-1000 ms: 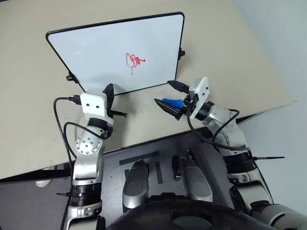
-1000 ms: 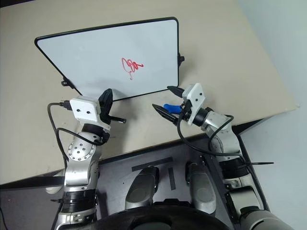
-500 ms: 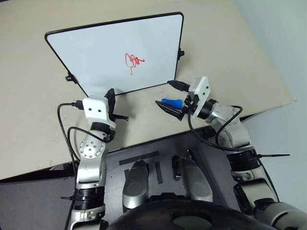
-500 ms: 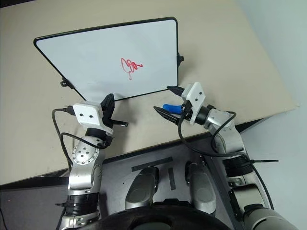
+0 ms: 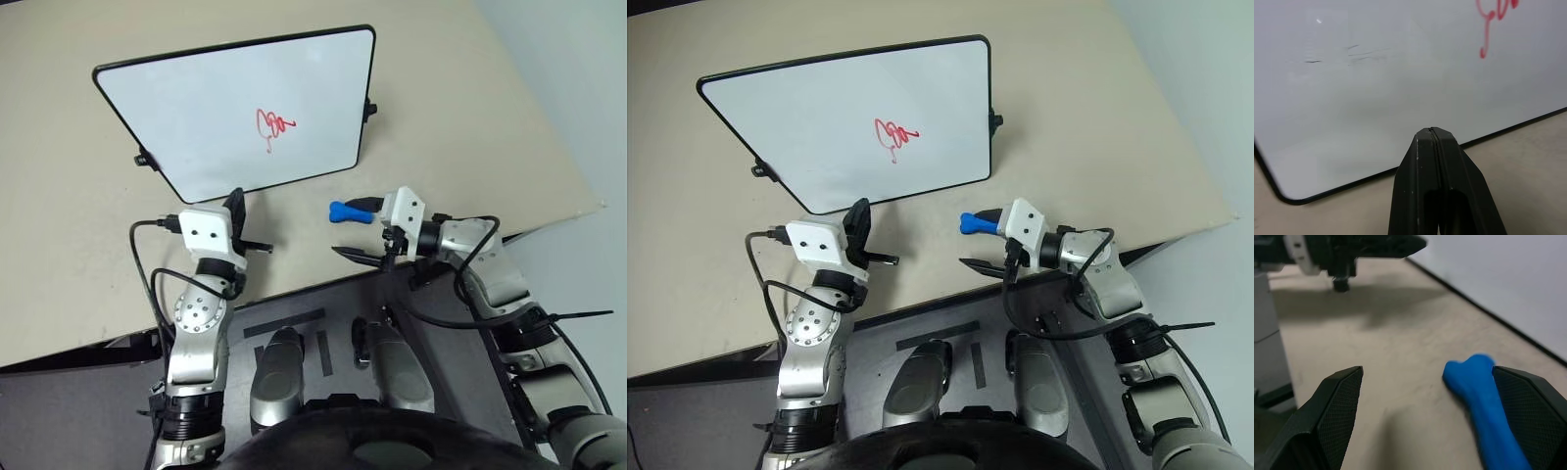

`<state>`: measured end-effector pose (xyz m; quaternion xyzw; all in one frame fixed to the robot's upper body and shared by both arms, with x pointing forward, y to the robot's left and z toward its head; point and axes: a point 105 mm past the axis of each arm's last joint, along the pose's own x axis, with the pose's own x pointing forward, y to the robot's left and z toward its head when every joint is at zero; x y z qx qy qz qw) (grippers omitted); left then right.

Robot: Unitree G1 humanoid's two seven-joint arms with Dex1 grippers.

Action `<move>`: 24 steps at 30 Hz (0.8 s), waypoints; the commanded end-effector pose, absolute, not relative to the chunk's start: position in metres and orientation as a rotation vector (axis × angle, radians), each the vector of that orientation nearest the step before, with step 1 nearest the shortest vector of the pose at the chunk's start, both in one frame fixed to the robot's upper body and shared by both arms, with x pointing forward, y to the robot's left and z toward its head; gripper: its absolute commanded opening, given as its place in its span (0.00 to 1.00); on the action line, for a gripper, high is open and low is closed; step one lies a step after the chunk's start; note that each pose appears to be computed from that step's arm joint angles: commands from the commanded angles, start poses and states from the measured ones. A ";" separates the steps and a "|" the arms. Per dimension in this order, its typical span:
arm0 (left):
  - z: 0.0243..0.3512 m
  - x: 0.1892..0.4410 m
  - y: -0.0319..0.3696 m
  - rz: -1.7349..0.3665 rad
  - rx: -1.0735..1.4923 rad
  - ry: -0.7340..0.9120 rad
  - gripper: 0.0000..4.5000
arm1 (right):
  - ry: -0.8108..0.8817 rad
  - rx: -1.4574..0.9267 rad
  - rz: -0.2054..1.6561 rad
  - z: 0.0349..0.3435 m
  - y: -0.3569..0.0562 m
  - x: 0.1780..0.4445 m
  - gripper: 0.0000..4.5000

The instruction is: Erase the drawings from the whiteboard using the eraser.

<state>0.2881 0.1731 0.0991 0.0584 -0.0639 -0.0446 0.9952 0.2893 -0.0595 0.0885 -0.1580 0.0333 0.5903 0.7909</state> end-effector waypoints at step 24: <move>0.108 0.297 0.171 -0.072 0.111 -0.191 0.00 | 0.043 -0.460 1.171 0.088 -0.073 0.324 0.23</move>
